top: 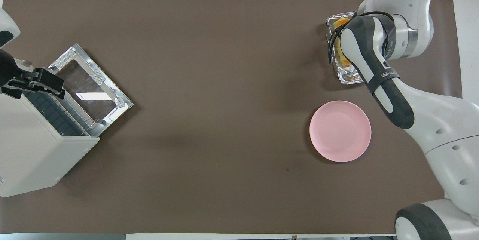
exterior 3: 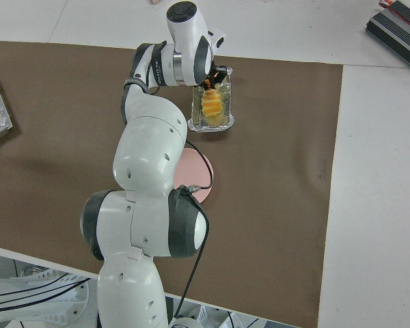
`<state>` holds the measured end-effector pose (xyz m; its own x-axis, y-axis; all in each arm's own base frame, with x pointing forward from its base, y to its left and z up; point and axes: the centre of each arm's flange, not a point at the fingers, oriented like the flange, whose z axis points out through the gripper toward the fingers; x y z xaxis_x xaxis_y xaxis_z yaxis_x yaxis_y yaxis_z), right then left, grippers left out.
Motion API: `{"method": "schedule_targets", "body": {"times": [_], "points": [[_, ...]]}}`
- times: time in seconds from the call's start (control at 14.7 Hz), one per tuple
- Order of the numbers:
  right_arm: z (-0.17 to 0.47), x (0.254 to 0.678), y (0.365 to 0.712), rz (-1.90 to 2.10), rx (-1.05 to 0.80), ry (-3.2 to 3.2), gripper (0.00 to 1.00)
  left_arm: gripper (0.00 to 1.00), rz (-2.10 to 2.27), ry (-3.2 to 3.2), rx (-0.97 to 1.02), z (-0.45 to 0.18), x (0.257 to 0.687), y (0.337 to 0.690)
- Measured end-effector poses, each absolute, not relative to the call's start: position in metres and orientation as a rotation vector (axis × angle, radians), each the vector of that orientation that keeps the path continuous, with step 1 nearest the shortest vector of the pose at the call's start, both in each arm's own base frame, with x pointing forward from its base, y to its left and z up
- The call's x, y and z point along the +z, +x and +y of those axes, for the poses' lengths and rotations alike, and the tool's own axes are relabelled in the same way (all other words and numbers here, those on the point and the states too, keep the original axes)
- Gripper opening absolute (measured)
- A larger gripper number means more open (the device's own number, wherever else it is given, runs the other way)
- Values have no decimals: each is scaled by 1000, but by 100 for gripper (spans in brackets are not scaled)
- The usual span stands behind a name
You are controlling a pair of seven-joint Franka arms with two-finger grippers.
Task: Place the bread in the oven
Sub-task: 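Lower the bread into the foil dish and open the right gripper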
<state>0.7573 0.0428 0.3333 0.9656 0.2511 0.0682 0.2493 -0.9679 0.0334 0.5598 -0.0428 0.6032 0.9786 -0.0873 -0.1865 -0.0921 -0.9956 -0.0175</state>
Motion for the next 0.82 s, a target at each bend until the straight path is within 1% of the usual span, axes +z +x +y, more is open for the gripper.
{"method": "schedule_targets", "body": {"times": [0.2,0.27,0.34,0.41,0.48,0.61,0.82], "points": [[39,342,751,386,33,3094,66,100,141,-3099,290,-43,603,560],[35,350,749,377,14,3095,76,100,141,-3099,290,-43,603,560],[25,361,747,356,-8,3097,89,100,141,-3099,290,-43,603,560],[12,372,745,330,-20,3100,98,100,141,-3099,290,-43,603,560],[-1,381,744,317,-25,3103,100,100,141,-3099,290,-43,603,560],[-25,389,744,348,-15,3099,100,100,141,-3099,290,-43,603,560],[-39,382,747,375,45,3090,100,100,141,-3099,290,-43,603,560]]}}
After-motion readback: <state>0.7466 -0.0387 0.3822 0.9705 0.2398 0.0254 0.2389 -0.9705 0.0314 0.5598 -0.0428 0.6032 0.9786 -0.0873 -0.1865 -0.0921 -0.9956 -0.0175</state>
